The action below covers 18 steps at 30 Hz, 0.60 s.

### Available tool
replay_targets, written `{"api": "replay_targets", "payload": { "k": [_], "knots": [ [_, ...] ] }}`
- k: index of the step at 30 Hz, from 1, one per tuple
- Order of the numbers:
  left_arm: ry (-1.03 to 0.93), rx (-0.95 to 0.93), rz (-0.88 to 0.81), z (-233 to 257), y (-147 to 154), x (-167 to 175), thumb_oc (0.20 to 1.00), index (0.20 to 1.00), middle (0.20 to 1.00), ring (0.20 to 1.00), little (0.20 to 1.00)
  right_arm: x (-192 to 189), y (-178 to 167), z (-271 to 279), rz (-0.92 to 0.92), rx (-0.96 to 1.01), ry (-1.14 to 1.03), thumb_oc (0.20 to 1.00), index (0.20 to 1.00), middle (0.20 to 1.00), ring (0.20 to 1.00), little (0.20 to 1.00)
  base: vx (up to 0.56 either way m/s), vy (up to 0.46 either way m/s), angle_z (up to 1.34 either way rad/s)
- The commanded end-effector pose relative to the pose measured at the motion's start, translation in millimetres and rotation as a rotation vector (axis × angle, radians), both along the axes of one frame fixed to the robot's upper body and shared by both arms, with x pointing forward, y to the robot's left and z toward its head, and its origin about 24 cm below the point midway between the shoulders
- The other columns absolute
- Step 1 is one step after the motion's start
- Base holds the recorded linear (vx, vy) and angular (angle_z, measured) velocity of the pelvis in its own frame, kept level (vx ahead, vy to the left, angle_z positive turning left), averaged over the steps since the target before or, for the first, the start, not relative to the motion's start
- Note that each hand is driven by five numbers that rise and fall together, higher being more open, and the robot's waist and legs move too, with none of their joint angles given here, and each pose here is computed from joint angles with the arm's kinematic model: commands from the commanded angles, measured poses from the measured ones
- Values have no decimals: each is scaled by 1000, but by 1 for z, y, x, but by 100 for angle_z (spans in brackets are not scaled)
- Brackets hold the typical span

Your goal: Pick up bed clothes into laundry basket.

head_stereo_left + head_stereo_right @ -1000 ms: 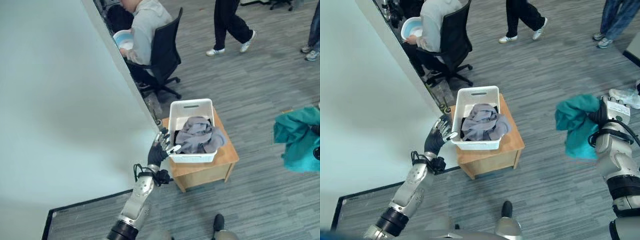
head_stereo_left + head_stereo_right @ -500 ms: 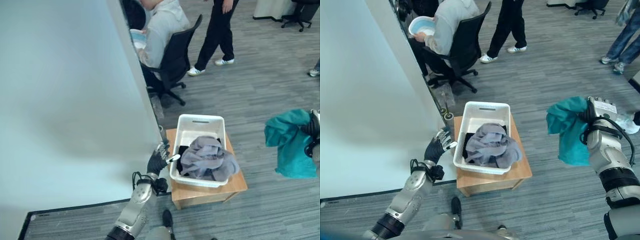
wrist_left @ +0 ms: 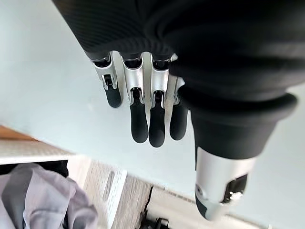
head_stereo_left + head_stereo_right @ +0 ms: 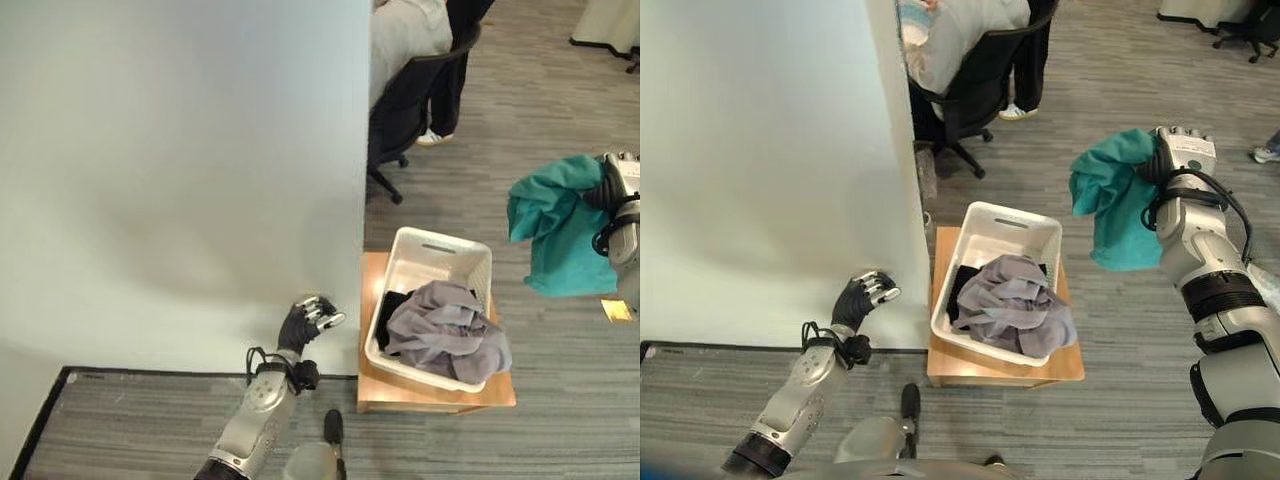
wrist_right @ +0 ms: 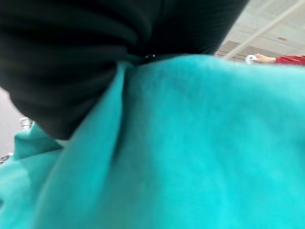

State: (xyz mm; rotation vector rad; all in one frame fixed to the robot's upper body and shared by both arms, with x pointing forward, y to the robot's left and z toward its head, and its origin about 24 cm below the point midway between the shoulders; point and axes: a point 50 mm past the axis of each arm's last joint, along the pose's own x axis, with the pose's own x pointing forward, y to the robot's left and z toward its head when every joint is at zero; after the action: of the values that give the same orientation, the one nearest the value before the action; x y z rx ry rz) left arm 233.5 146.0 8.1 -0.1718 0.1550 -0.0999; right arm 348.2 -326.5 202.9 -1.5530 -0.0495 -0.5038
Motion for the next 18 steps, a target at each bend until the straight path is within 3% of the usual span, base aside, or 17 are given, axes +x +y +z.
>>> {"api": "replay_targets", "payload": {
  "k": [1, 9, 18],
  "knots": [
    [-109, -80, -6, 22, -7, 12, 1000, 1000, 1000, 1000, 1000, -2, -4, 66, -5, -123, -159, 200, 200, 200, 200, 200, 26, 10, 23],
    [-94, -77, 21, 18, 4, 7, 1000, 1000, 1000, 1000, 1000, 5, -1, 71, -12, -114, -157, 200, 200, 200, 200, 200, 1, -2, 14],
    [-101, -77, 54, 20, 13, 9, 1000, 1000, 1000, 1000, 1000, 21, 37, 74, 121, -55, -214, 200, 200, 200, 200, 200, -28, -17, 11]
  ]
}}
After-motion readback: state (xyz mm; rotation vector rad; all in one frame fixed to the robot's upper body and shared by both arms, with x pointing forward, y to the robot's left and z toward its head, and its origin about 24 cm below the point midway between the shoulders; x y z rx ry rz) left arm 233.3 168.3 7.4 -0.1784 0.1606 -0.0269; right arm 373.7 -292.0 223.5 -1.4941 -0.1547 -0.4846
